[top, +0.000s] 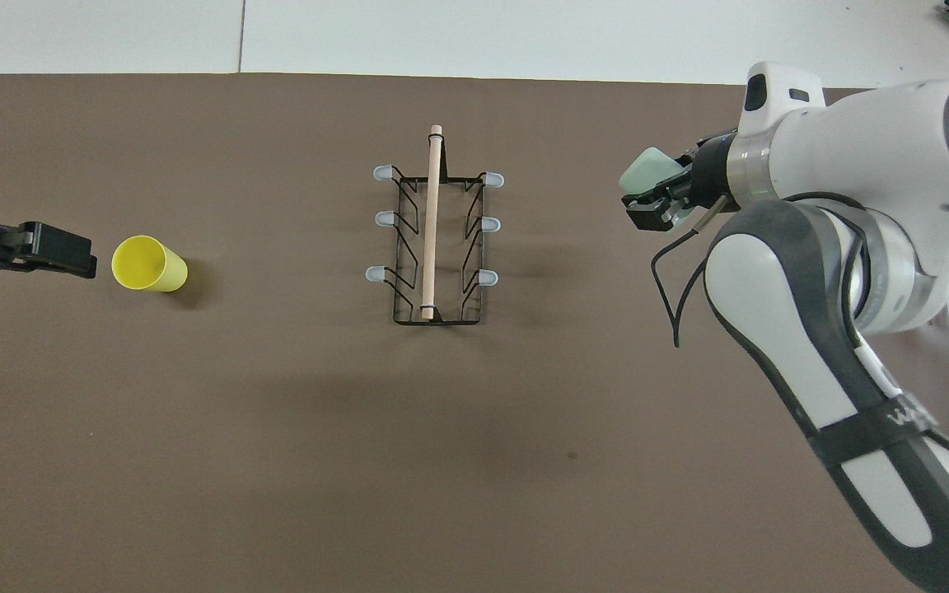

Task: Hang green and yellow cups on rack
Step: 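Lift the green cup with the right gripper and carry it toward the rack, then hang the green cup on a rack peg while the left gripper reaches the yellow cup, then grasp the yellow cup with the left gripper while the right gripper releases, then carry the yellow cup toward the rack while the right gripper withdraws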

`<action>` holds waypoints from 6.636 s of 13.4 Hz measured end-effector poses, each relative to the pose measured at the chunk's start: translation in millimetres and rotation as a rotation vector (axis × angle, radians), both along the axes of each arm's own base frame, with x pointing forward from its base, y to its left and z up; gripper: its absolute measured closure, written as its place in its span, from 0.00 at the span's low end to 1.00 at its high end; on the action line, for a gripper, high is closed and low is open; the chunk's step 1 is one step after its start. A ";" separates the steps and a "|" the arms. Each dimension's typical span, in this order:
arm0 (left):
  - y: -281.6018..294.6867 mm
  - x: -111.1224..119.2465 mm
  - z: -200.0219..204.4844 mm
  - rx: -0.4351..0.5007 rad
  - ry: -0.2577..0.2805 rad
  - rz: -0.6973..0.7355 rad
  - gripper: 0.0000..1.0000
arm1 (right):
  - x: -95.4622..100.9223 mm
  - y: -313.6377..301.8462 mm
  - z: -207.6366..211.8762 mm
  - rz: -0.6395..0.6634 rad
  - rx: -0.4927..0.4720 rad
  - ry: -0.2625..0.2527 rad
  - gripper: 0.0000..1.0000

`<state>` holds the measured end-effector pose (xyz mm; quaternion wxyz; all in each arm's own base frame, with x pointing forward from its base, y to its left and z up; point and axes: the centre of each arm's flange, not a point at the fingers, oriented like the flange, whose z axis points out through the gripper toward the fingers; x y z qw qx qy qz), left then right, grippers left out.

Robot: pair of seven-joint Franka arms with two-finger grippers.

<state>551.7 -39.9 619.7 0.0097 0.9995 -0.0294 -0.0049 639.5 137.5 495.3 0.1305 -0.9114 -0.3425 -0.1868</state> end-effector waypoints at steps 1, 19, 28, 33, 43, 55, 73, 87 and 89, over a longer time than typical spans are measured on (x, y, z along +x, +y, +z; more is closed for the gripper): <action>1.6 0.5 0.1 -0.002 -0.002 0.006 0.00 | -4.2 0.9 7.0 -0.004 0.077 -0.016 0.33; 113.6 112.7 -175.8 -0.093 -0.006 0.480 0.00 | -98.7 76.3 -31.0 -0.146 0.861 -0.520 0.33; 213.4 114.2 -294.3 -0.390 0.231 1.251 0.00 | -137.5 106.5 -119.1 -0.079 1.007 -0.671 0.33; 218.6 76.2 -345.6 -0.517 0.414 1.538 0.00 | -142.5 117.8 -169.1 -0.035 1.076 -0.652 0.33; 156.6 44.1 -362.6 -0.629 0.589 1.592 0.00 | -143.5 122.5 -223.3 0.025 1.028 -0.709 0.33; 140.3 52.1 -292.2 -0.713 0.409 1.389 0.33 | -137.3 119.9 -220.3 0.026 1.009 -0.729 0.00; -90.9 23.2 -110.5 -0.106 -0.212 0.849 0.33 | -61.0 -105.7 -89.8 0.366 -0.086 -0.702 0.00; -266.8 -45.5 -136.1 0.187 -0.962 0.399 0.33 | -32.4 -164.0 -41.9 0.278 -0.358 -0.341 0.00; -278.0 -54.4 -144.7 0.149 -1.001 0.442 0.33 | -35.7 -158.9 -27.4 0.201 -0.403 -0.233 0.00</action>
